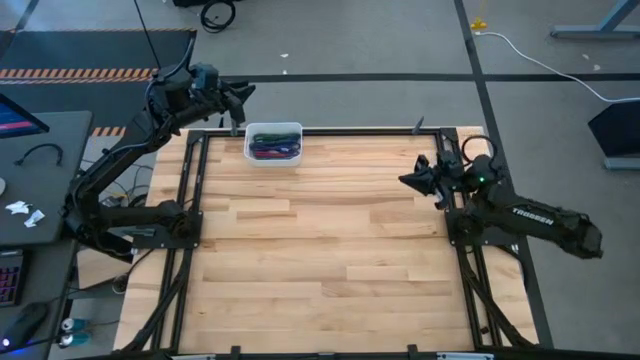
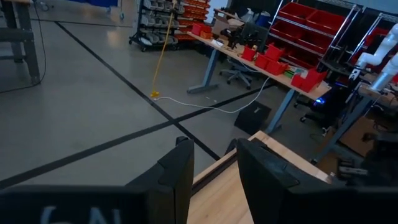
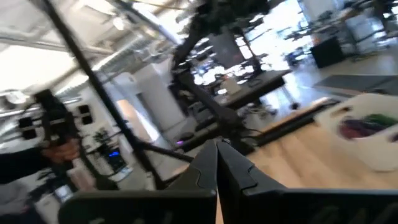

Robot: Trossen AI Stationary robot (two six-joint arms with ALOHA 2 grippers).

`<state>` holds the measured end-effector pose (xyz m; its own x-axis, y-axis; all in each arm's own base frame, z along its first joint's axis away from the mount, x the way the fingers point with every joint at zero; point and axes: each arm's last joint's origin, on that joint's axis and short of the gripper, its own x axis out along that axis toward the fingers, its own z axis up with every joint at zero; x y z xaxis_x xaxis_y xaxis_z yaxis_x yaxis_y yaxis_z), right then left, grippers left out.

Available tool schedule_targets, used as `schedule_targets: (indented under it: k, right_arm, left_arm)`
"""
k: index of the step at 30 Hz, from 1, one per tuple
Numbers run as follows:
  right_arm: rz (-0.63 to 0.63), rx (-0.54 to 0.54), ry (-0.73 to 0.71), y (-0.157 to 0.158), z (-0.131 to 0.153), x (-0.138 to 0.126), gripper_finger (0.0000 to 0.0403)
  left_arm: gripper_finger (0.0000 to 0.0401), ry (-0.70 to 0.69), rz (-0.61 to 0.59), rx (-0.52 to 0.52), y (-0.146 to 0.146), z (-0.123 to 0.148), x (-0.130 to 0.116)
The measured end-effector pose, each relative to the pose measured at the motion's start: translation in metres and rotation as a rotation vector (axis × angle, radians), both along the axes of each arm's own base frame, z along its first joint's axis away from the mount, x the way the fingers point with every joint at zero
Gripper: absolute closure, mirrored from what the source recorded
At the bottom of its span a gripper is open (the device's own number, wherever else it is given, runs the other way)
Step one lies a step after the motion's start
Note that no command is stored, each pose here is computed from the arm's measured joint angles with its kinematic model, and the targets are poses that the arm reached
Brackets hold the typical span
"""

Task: Pick and place USB-C Cables
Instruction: Return to Home Position

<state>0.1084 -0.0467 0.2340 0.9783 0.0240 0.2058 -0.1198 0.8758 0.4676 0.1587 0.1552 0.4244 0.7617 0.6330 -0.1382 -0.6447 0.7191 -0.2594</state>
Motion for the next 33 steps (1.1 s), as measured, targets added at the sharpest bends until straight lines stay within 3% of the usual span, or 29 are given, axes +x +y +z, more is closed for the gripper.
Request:
schedule_targets:
  k: [11,20,27,33]
  right_arm:
    - [0.181,0.001,0.074,0.029,-0.018,0.009,0.0402]
    - [0.02,0.056,0.091,0.027,-0.046,0.0,0.0403]
    - [-0.26,0.07,0.219,0.02,-0.057,-0.005,0.0403]
    - [-0.293,0.064,0.369,0.02,-0.072,-0.009,0.0403]
  left_arm:
    - [0.0273,-0.004,0.001,-0.005,0.0,0.0,0.0]
    - [0.0273,0.019,0.001,-0.029,0.0,-0.003,0.0]
    - [0.0273,0.037,0.0,-0.038,-0.001,-0.005,-0.001]
    - [0.0273,0.038,0.006,-0.036,0.0,-0.005,-0.002]
